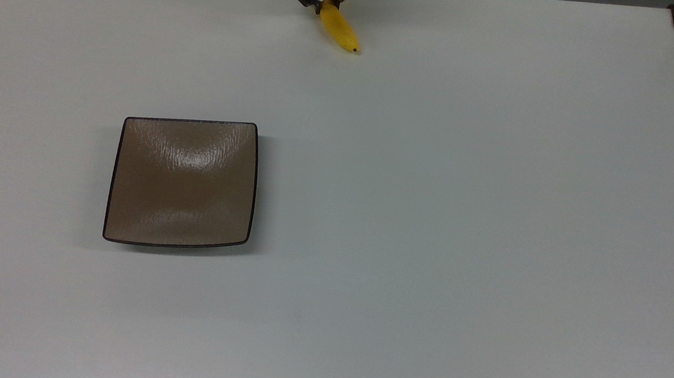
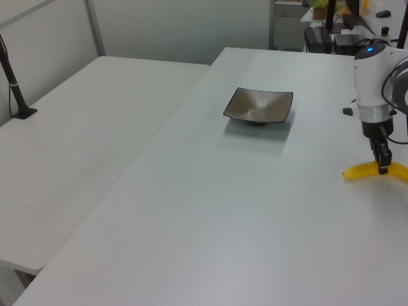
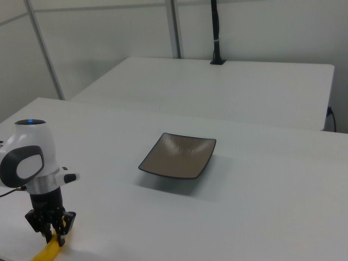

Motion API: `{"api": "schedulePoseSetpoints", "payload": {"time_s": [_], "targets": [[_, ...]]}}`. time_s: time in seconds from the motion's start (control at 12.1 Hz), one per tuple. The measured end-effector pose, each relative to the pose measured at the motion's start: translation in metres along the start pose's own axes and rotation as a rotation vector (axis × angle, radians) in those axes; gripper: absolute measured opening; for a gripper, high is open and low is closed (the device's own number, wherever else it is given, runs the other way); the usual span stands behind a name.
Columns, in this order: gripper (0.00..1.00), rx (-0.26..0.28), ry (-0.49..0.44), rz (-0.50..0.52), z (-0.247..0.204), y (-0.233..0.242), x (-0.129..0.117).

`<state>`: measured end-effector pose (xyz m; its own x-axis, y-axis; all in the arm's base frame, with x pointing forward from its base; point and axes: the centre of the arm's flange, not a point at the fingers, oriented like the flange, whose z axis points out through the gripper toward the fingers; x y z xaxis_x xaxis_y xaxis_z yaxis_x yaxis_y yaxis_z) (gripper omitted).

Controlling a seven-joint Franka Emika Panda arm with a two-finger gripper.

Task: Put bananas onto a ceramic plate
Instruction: 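Lift the held banana and carry it over the square plate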

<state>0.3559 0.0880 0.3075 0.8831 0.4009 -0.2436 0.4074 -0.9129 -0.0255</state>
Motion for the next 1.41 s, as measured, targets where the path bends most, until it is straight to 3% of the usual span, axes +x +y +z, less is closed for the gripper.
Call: {"api": "schedulePoseSetpoints", "payload": {"time_s": [0.25,0.5,0.83,0.99,1.41], "targets": [[0.33,0.004,-0.018,-0.001,-0.046,0.001,0.010],[0.33,0.008,0.015,0.025,-0.159,0.016,0.018],[0.33,0.041,0.106,0.033,-0.272,0.044,0.010],[0.33,0.062,0.086,0.033,-0.297,0.059,0.025],[0.33,0.087,0.096,0.070,-0.305,0.100,0.063]]}}
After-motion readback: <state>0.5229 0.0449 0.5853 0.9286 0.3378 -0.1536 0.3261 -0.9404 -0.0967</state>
